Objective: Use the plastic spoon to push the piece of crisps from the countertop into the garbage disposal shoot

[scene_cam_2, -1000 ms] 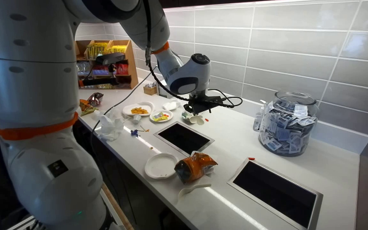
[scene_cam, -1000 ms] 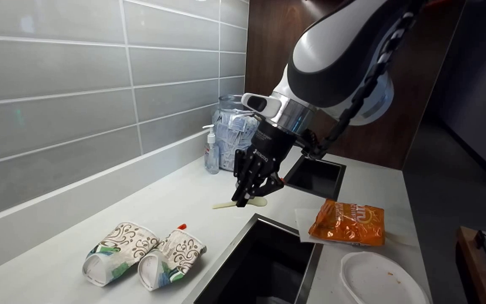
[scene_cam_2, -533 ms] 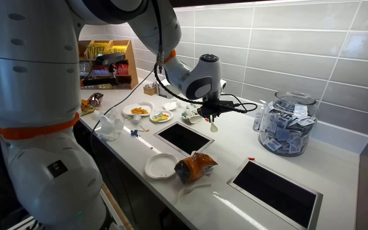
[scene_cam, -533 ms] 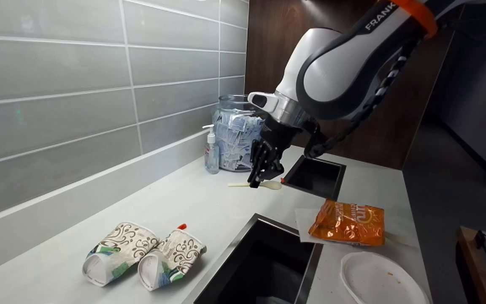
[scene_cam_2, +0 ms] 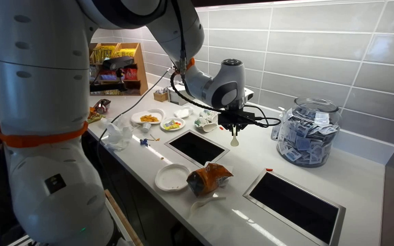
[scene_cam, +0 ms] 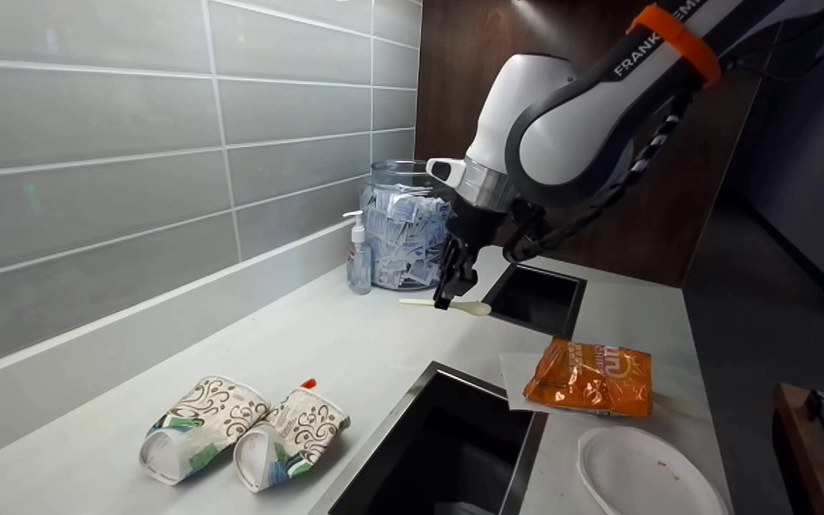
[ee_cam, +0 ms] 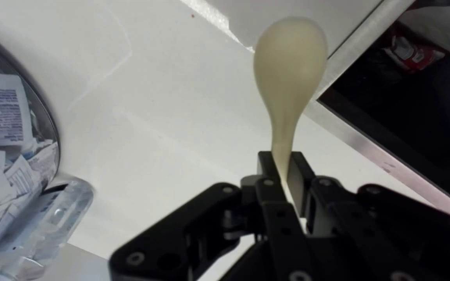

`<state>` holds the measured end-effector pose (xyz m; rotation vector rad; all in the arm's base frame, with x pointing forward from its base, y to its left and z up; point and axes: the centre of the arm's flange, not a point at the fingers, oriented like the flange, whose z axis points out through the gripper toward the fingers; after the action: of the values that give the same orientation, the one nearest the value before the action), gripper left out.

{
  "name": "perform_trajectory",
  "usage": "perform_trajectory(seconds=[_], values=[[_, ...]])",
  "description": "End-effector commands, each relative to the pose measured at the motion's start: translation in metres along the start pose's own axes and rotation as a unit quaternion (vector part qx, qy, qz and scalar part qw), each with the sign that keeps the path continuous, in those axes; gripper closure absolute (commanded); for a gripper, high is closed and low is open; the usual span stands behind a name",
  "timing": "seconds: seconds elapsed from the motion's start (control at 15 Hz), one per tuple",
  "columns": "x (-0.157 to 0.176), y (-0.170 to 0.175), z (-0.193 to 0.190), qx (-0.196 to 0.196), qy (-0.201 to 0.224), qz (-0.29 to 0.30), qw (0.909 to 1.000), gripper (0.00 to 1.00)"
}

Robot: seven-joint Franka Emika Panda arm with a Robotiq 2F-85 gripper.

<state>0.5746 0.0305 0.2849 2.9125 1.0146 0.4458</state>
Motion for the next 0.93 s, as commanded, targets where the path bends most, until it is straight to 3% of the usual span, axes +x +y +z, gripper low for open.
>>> perform_trajectory(seconds=[0.0,0.87], values=[[-0.005,0.009,0.008,0.004,-0.017,0.037,0.9992,0.97],[-0.030,0.017,0.050,0.015,-0.036,0.094,0.9948,0.97]])
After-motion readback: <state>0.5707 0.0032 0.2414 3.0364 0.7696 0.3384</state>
